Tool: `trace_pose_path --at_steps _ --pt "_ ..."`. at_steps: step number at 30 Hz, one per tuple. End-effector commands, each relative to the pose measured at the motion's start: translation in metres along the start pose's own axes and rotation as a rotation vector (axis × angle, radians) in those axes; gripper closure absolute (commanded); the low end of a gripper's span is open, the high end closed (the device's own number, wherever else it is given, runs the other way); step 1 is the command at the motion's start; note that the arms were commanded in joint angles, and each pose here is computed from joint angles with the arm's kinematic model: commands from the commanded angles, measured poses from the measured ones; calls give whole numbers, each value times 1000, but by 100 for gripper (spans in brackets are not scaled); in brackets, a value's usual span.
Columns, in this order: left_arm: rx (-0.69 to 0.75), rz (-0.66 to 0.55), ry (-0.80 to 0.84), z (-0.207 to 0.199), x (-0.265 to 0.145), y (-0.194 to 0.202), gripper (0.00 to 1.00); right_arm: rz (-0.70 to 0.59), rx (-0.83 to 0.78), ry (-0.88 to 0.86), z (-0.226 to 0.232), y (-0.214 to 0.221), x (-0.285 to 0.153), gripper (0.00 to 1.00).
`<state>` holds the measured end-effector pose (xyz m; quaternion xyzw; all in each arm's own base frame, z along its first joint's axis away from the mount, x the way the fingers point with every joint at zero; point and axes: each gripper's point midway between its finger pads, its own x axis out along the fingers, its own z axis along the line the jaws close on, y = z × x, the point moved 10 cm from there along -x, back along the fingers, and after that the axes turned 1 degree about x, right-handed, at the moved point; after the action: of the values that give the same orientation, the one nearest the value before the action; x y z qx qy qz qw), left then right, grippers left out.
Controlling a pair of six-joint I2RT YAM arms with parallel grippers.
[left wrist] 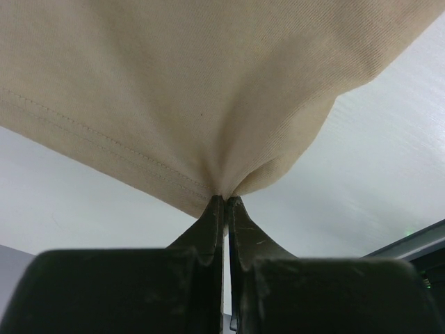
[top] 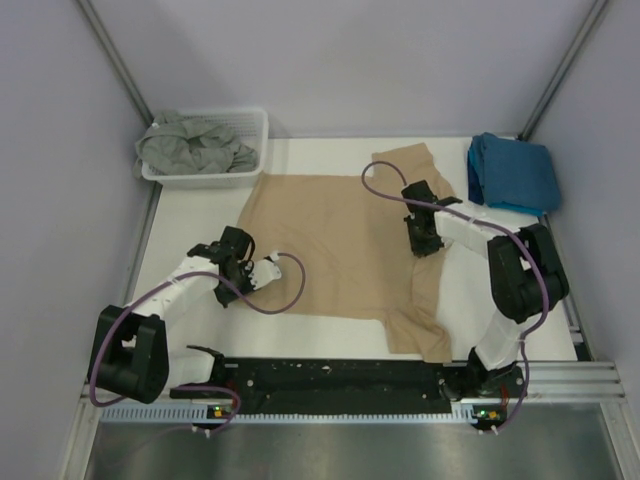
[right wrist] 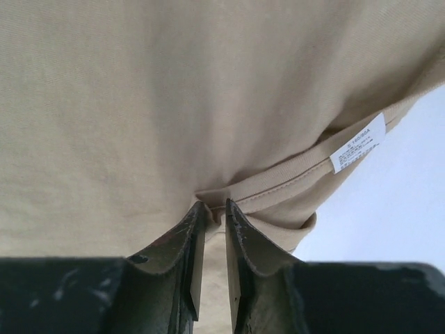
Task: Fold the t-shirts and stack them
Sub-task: Flatten out the tshirt
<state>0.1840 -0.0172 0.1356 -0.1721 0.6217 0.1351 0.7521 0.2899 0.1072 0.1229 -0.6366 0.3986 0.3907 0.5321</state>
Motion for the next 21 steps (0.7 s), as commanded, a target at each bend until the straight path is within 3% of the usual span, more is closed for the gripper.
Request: trace_pose_path --at_steps 1,3,13,21 --pt "-12 6 16 -3 0 3 100 -64 21 -12 -5 -10 -7 91" --pt "-15 -3 17 -3 -1 1 100 -71 43 -18 -12 -9 -11 100" --pt "-22 -25 23 -4 -1 0 100 -136 295 27 -97 33 -38 100" --pt "-25 -45 40 -6 0 -1 100 -183 571 12 -139 67 -17 100"
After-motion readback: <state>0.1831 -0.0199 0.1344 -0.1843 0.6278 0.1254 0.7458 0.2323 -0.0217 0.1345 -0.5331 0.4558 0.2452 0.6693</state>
